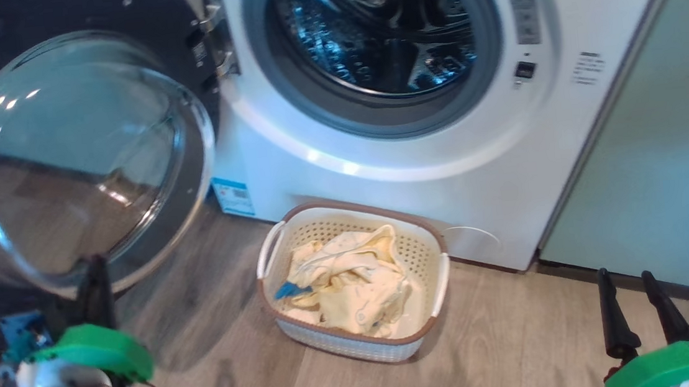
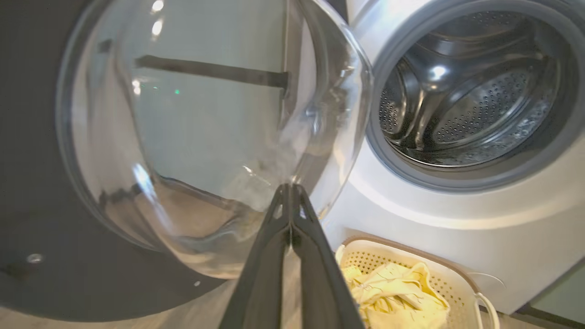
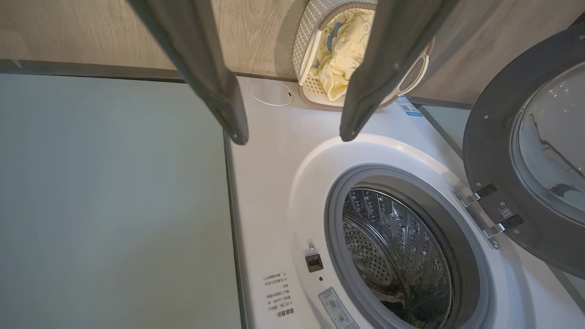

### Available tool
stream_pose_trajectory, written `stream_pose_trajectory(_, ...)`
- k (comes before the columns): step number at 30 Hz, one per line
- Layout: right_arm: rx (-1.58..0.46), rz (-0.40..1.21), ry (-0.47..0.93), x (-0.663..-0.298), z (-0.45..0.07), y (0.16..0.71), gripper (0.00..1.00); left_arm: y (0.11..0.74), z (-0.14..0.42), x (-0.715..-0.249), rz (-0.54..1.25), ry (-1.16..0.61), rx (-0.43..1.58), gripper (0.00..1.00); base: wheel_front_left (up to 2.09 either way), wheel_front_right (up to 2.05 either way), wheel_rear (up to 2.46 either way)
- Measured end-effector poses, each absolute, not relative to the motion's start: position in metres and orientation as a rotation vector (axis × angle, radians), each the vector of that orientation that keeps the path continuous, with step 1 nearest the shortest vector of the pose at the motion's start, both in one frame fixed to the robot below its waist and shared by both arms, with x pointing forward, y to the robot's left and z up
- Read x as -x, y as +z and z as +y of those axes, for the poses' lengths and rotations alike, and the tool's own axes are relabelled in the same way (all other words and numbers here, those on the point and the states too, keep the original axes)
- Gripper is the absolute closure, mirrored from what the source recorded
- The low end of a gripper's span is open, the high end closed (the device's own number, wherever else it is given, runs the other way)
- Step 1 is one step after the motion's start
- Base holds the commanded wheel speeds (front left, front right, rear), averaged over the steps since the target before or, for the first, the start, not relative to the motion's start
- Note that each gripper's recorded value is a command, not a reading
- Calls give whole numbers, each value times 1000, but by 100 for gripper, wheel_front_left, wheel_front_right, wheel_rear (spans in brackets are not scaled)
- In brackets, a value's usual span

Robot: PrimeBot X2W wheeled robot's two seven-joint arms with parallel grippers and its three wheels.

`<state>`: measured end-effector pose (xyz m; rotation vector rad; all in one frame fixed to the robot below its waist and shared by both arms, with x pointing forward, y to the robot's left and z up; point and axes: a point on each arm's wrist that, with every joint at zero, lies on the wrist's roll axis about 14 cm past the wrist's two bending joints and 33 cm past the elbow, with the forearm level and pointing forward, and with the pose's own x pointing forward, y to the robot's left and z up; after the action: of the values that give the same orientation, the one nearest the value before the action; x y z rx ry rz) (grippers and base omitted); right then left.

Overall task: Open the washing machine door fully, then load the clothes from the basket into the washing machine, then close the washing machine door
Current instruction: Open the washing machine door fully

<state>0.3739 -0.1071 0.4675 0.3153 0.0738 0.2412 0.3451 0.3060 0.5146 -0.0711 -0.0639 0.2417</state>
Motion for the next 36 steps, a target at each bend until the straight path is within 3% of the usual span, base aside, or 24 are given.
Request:
stream_pose_trajectory(5, -317, 61, 201, -368, -121, 469, 0, 511, 278, -353, -58, 175, 96, 73, 0, 0, 0)
stream_pose_trajectory(6, -318, 59, 191, -367, -124, 470, 0, 510, 274, -356, -54, 161, 100, 55, 0, 0, 0)
stream_pose_trajectory(7, -318, 56, 179, -365, -128, 470, 0, 510, 269, -358, -53, 147, 101, 21, 0, 0, 0)
stream_pose_trajectory(8, -318, 52, 167, -364, -132, 471, 0, 511, 264, -361, -54, 132, 101, 0, 0, 0, 0)
stream_pose_trajectory(23, -321, 0, -1, -335, -187, 478, 0, 510, 203, -398, -47, -36, 136, 0, 0, 0, 0)
stream_pose_trajectory(36, -318, -12, -53, -319, -204, 478, 0, 492, 192, -402, 8, -68, 133, 0, 0, 0, 0)
